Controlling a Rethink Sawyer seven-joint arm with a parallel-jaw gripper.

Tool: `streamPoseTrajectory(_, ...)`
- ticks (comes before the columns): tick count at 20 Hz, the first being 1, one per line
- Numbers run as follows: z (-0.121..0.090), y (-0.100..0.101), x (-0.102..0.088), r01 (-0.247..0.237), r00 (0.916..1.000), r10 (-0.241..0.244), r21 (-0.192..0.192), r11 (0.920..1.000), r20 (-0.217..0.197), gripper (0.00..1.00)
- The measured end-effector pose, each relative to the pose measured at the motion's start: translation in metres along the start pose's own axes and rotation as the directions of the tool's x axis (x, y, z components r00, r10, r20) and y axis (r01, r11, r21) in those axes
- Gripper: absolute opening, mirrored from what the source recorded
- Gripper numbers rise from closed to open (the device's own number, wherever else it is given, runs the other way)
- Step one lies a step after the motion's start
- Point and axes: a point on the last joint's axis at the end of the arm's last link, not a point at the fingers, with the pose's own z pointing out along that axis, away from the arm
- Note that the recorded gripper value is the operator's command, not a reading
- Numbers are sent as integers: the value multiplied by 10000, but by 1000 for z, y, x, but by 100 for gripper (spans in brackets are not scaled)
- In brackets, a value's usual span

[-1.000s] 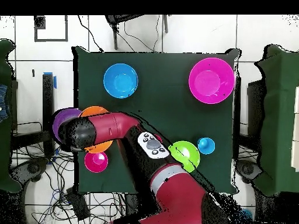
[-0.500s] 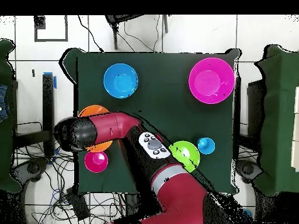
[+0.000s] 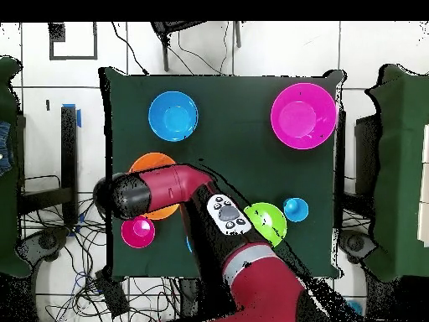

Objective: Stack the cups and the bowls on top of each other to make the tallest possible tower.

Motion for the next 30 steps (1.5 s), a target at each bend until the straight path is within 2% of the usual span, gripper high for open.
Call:
streamPoseTrajectory(3, 1, -20, 4, 161, 9999, -163, 365, 9992, 56, 0)
streamPoseTrajectory(7, -1, -38, 5, 405, 9990, -417, 673, 9969, 167, 0)
streamPoseTrajectory(14, -6, -66, 3, 342, 9988, -370, 868, 9956, 310, 0)
streamPoseTrajectory(23, -8, -79, -5, 711, 9954, -783, 1206, 9902, 561, 0)
streamPoseTrajectory(30, -11, -85, -10, 820, 9947, -897, 1401, 9867, 497, 0)
